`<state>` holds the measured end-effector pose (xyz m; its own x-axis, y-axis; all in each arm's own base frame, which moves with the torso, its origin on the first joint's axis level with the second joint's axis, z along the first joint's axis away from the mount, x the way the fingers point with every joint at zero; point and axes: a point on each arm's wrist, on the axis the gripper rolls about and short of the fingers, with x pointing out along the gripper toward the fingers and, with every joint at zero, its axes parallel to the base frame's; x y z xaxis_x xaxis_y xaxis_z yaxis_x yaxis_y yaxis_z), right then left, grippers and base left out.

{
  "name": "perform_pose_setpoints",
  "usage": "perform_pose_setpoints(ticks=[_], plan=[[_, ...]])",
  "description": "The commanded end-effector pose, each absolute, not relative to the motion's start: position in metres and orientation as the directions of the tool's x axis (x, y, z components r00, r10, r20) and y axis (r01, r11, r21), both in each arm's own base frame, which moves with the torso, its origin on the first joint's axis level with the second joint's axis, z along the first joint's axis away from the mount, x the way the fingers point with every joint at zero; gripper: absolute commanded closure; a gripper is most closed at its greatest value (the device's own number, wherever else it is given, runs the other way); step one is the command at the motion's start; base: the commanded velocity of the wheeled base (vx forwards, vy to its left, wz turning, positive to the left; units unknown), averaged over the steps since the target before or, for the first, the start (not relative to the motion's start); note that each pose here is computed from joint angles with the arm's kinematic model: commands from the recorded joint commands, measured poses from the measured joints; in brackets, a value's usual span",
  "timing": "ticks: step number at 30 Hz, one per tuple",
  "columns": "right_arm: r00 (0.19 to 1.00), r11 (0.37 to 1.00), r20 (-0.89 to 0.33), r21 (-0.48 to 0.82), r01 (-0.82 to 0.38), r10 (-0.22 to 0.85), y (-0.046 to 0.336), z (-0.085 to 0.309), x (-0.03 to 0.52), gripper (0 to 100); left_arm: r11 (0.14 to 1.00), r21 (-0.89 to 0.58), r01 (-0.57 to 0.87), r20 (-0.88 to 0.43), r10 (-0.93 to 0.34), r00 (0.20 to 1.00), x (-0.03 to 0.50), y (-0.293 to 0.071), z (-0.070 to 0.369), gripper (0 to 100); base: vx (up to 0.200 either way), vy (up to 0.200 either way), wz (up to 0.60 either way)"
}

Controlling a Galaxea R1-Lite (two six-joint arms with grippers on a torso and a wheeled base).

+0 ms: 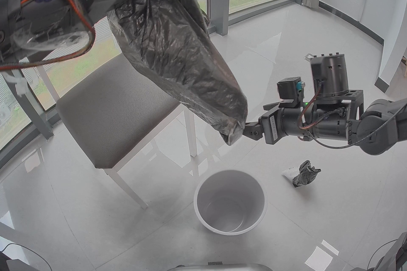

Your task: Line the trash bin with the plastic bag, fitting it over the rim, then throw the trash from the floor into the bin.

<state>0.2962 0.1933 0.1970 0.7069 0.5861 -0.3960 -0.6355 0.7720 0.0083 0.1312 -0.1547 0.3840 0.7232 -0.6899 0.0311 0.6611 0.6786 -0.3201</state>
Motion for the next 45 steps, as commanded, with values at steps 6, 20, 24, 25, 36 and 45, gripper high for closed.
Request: perform_pose_setpoints(ticks=[6, 20, 24, 25, 36, 45], plan=[[0.67, 0.737, -0.383, 0.045, -0.674, 0.636, 0.235, 0.174, 0.311, 0, 0.663, -0.334, 0.67, 0.027, -0.704, 0.71, 0.136, -0.166, 0.381, 100, 0.0, 0.0, 0.0], [0.67, 0.722, -0.316, 0.077, -0.688, 0.672, 0.232, 0.199, 0.291, 0, 0.674, -0.344, 0.654, 0.055, -0.681, 0.731, 0.145, -0.166, 0.381, 100, 0.0, 0.0, 0.0], [0.659, 0.716, -0.331, 0.08, -0.693, 0.675, 0.218, 0.201, 0.273, 0, 0.677, -0.345, 0.65, 0.062, -0.675, 0.736, 0.144, -0.163, 0.383, 100, 0.0, 0.0, 0.0], [0.658, 0.715, -0.333, 0.079, -0.695, 0.676, 0.217, 0.201, 0.27, 0, 0.677, -0.345, 0.65, 0.062, -0.675, 0.736, 0.144, -0.163, 0.383, 100, 0.0, 0.0, 0.0], [0.602, 0.675, -0.382, 0.087, -0.732, 0.701, 0.198, 0.194, 0.219, 0, 0.694, -0.346, 0.632, 0.087, -0.647, 0.758, 0.146, -0.155, 0.387, 100, 0.0, 0.0, 0.0], [0.557, 0.63, -0.385, 0.088, -0.772, 0.736, 0.211, 0.191, 0.206, 0, 0.683, -0.348, 0.642, 0.105, -0.653, 0.75, 0.142, -0.153, 0.39, 100, 0.0, 0.0, 0.0]])
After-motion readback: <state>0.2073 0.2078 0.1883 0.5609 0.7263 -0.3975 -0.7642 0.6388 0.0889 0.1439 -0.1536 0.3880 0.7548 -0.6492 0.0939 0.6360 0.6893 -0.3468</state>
